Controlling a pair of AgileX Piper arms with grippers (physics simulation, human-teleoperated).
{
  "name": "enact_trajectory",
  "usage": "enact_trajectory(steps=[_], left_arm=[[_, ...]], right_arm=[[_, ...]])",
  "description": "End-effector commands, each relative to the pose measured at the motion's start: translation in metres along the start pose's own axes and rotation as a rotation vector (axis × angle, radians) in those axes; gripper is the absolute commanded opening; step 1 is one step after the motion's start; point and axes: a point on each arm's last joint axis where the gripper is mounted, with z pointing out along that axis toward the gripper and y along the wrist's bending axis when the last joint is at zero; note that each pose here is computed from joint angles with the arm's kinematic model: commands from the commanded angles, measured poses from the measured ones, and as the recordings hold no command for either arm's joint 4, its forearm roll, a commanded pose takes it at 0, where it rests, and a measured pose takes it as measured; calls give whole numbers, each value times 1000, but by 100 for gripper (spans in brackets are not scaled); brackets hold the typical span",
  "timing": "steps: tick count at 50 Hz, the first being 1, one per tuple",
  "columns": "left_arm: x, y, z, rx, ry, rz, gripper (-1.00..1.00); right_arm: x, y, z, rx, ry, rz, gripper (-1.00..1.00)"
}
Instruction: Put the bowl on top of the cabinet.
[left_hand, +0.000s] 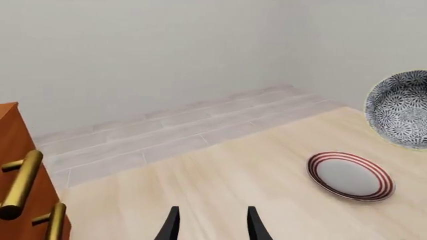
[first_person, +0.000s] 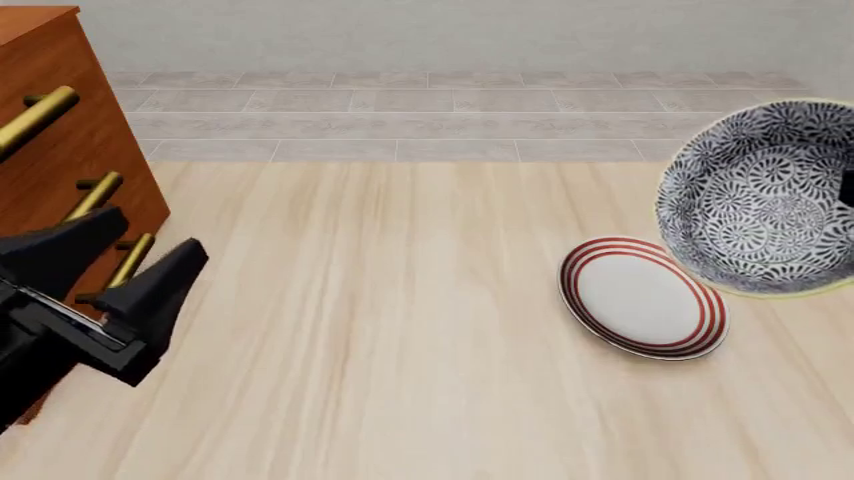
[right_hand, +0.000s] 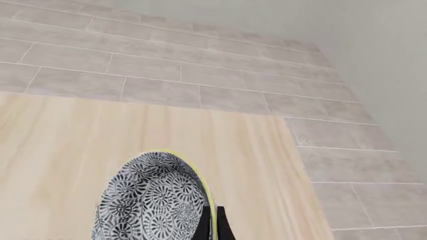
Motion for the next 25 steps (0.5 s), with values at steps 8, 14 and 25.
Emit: enact_trajectory(steps=[8,14,25], left_arm=[[-25,-26,34,180,0,-64,100],[-28,-37,44,238,17,-67,100],[-44,-52,52,316,20,-91,100]], right_arm=[[-15,12,0,-84,-53,-8,-100],[-16,17,2,-107,-57,-23,-100],[-14,24,5,-142,-66,-41,-100]])
